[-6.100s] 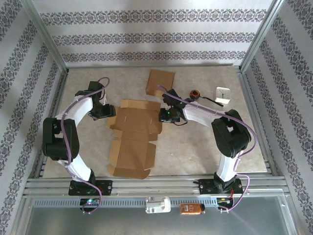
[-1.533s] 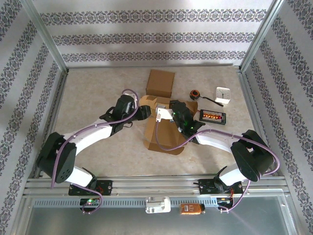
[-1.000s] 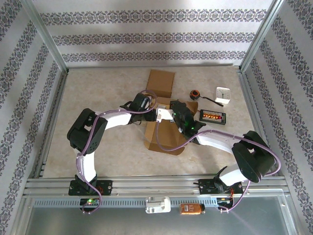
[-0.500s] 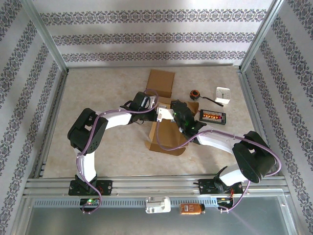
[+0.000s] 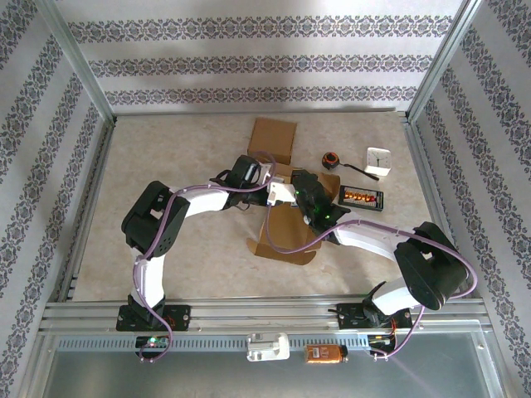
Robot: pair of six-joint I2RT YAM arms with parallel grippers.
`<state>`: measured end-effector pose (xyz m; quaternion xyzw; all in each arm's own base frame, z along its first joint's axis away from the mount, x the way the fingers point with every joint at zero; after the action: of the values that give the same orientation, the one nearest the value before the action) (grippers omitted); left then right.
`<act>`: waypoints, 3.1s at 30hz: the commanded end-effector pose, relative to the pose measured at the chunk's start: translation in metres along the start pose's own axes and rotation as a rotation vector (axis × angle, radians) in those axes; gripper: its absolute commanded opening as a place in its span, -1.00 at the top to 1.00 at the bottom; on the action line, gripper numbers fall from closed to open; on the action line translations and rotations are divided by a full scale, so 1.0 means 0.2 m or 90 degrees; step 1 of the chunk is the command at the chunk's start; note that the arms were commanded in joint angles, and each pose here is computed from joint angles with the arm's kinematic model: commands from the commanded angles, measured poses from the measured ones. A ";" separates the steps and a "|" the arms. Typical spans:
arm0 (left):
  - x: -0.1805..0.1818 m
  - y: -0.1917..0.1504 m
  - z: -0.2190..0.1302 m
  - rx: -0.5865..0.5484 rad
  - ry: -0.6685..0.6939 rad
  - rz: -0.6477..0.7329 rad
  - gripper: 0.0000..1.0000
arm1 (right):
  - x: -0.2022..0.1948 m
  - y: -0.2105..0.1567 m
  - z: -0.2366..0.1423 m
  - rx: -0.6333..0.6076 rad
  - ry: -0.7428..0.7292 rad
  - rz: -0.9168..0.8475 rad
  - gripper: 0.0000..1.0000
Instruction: Fold the paper box
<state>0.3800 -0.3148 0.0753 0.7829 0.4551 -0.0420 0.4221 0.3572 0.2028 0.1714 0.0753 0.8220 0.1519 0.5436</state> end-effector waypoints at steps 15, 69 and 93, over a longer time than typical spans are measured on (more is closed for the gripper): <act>0.31 0.21 -0.68 -0.061 0.241 0.068 -0.32 | 0.08 -0.03 -0.01 -0.001 0.041 0.000 0.79; 0.19 0.27 -0.46 0.005 0.118 0.436 1.00 | -0.54 -0.23 -0.07 0.072 0.570 1.042 -0.78; 0.10 0.40 -0.45 -0.076 0.085 0.492 1.00 | -0.07 -0.28 -0.01 0.173 0.664 1.124 -0.02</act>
<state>0.4193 -0.2436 0.1427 0.8886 0.1657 0.1908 0.3828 0.3636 0.1464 0.1680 0.6351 0.6114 0.4169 -0.2214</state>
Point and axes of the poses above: each hand's point on the last joint's axis, 136 mm out from that joint toward the fingers, its own z axis out along the fingers, its own x axis along the line the jaws close on, y = z × x, the point moved 2 cm from there along -z, back along the fingers, and after that the axes turned 11 degrees about z, right-handed, at the moved point
